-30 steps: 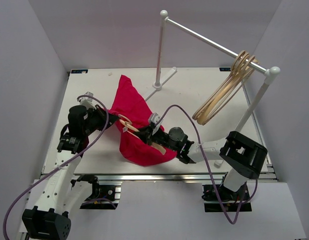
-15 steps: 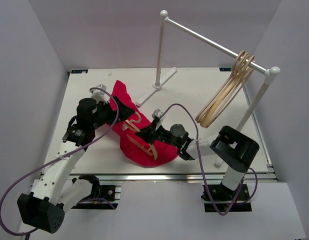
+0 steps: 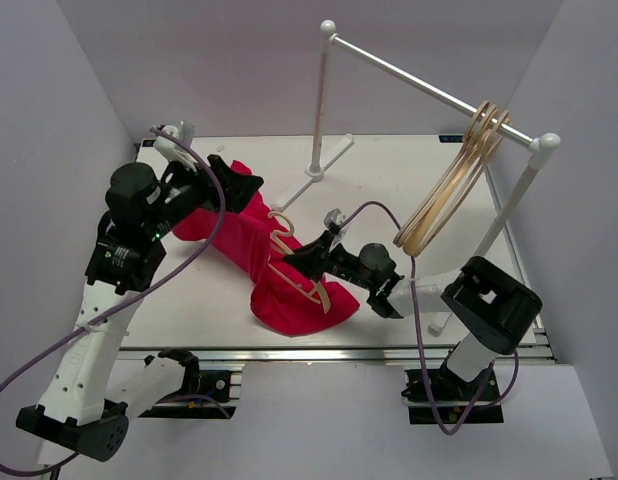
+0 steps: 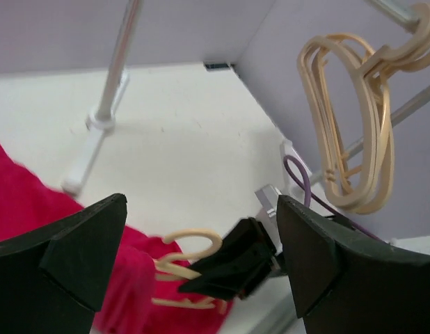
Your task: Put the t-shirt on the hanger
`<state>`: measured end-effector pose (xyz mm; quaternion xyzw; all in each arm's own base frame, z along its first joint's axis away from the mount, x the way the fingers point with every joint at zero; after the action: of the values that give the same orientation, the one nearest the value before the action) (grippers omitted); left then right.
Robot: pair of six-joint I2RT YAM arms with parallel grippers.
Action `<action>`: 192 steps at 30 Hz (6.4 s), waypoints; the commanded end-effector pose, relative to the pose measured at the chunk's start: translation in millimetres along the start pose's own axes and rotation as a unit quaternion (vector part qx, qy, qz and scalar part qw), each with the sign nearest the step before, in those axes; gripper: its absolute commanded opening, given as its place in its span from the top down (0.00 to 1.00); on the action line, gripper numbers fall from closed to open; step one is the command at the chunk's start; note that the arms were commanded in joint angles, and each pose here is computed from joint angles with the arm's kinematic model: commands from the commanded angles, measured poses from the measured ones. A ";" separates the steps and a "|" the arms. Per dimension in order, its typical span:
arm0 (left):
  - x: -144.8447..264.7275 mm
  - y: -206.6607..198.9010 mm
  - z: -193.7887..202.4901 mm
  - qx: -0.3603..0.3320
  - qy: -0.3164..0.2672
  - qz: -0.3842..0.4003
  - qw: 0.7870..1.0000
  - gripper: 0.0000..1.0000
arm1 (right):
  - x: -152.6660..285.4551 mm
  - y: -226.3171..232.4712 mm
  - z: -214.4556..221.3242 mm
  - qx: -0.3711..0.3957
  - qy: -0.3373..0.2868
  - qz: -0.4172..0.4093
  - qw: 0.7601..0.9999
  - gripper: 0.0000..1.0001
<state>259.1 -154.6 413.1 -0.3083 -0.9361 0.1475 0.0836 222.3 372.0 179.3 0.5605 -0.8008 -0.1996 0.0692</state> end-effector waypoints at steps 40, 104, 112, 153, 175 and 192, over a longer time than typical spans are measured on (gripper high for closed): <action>-12.4 37.6 107.7 -0.551 0.219 0.317 0.740 0.71 | 28.8 84.7 -132.2 0.129 -0.025 -0.107 0.986 1.00; -25.1 113.3 28.8 -0.451 0.043 -0.102 0.885 1.00 | -70.2 -10.4 -65.8 -0.121 -0.002 0.374 0.920 0.11; -17.0 107.4 27.2 -0.450 0.034 -0.100 0.887 1.00 | -87.1 -37.1 -50.2 -0.091 0.020 0.441 0.893 0.11; 60.4 159.7 71.6 -0.483 0.100 -0.216 0.842 1.00 | 14.7 -215.3 -184.0 0.040 0.077 0.462 0.883 1.00; 62.5 192.6 111.0 -0.506 0.182 -0.236 0.810 1.00 | 32.4 -155.9 -207.8 0.081 0.164 0.333 0.925 1.00; 47.9 188.8 124.7 -0.508 0.185 -0.186 0.820 1.00 | -27.9 -67.9 -190.6 0.110 0.226 0.224 0.942 1.00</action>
<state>295.4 -17.6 238.1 -0.1652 -0.8840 -0.4247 0.1040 364.9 307.4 309.9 0.3745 -0.8912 0.0232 0.2549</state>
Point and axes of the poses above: each gripper's point midway between its finger pads, its own x axis back along the fingers, its own y axis along the line the jaws close on, z = x × y, the point moved 2 cm from there along x, back along the fingers, and after that the axes turned 5 degrees about -x, right-handed, at the moved point
